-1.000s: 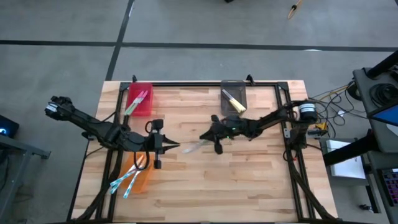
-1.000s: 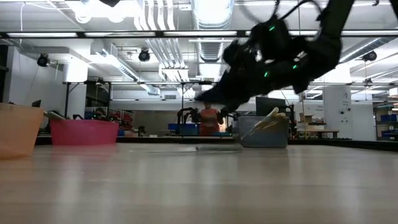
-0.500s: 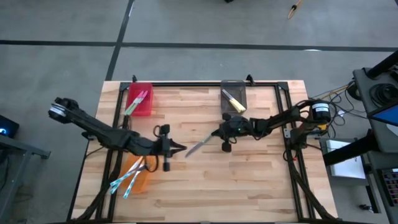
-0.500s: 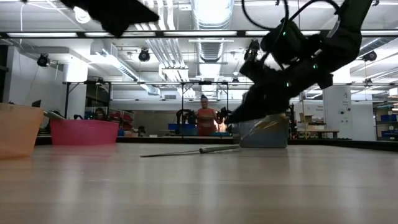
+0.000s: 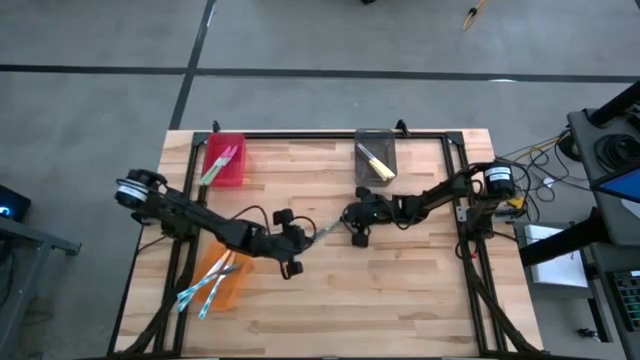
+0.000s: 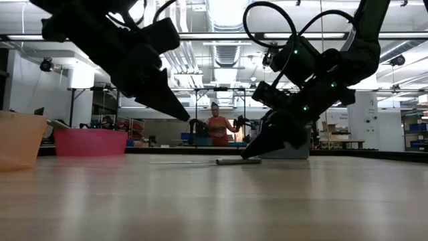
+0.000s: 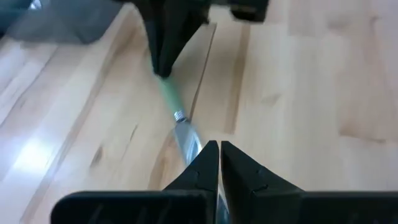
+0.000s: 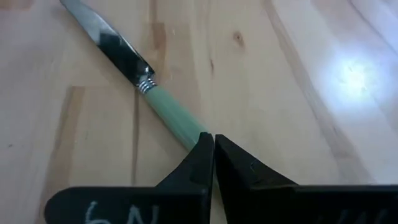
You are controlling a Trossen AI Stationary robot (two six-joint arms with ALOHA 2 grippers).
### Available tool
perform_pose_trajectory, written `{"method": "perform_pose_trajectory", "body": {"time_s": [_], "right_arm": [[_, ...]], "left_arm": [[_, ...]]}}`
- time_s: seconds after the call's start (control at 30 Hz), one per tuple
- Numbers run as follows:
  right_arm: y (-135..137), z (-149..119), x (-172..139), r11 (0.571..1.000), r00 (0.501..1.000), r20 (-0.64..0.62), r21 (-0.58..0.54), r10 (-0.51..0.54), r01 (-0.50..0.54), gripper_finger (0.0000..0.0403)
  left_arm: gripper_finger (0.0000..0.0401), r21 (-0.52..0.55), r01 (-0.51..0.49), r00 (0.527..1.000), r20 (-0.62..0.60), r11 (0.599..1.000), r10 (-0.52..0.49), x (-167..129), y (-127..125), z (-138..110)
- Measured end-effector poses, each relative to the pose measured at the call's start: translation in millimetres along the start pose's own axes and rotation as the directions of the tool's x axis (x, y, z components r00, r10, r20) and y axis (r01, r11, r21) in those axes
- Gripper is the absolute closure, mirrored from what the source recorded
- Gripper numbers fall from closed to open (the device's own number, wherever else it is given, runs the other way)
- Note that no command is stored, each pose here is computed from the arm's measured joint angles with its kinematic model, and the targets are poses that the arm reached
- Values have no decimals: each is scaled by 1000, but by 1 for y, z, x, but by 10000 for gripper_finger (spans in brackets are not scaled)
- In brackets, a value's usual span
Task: Sort silverware by color (type)
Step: Put the green knife into the red bin
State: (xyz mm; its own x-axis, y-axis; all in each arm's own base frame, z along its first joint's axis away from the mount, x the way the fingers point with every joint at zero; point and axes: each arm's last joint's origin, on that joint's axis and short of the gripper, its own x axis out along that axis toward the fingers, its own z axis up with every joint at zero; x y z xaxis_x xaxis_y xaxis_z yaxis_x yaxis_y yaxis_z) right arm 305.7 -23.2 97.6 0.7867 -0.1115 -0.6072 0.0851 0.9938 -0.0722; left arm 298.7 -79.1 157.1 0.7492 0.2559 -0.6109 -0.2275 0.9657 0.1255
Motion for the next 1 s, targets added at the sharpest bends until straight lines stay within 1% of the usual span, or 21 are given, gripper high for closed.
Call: {"method": "perform_pose_trajectory", "body": {"time_s": [0.1,0.17,0.23,0.33,0.4,0.43,0.47,0.53,0.57,0.63,0.73,0.8,0.87,0.93,1.0], "right_arm": [[11,0,-2,999,1000,-8,23,26,-25,395],[21,2,-5,997,998,-7,48,58,-58,395],[30,7,-8,991,997,7,110,82,-82,394],[39,15,-17,967,995,37,234,91,-97,394],[42,21,-25,956,994,47,271,100,-109,394],[44,24,-29,958,992,59,263,107,-119,394],[45,26,-32,966,992,61,228,112,-123,394],[47,27,-37,982,987,47,103,152,-156,394],[48,28,-38,980,979,58,28,196,-198,394],[48,27,-38,960,959,76,-91,272,-265,394],[41,22,-29,942,948,113,-197,297,-271,394],[36,16,-21,934,948,110,-235,299,-268,394],[30,12,-13,925,939,121,-250,321,-285,394],[26,7,-5,907,918,122,-249,377,-340,394],[21,6,0,888,889,152,-244,432,-390,394]], "left_arm": [[401,17,-17,998,-57,1000,18,1,1,-4],[401,15,-20,998,-64,1000,21,2,2,-6],[401,4,-26,997,-68,1000,26,2,4,-7],[401,-20,-30,997,-75,999,29,3,4,-8],[401,-23,-29,997,-75,999,27,3,4,-8],[401,-25,-14,997,-76,1000,12,2,3,-7],[401,-29,16,997,-81,999,-18,2,2,-6],[401,-40,98,991,-86,994,-102,2,-2,-4],[401,-43,131,987,-87,990,-135,1,-4,-4],[401,-52,162,983,-75,985,-166,4,-9,-5],[401,-45,184,980,-73,982,-187,8,-16,-9],[401,-57,196,978,-53,979,-199,11,-20,-8],[401,-73,199,977,-56,977,-203,15,-22,-11],[401,-82,205,975,-68,975,-210,19,-24,-14],[401,-89,219,970,-84,972,-226,23,-25,-18]]}}
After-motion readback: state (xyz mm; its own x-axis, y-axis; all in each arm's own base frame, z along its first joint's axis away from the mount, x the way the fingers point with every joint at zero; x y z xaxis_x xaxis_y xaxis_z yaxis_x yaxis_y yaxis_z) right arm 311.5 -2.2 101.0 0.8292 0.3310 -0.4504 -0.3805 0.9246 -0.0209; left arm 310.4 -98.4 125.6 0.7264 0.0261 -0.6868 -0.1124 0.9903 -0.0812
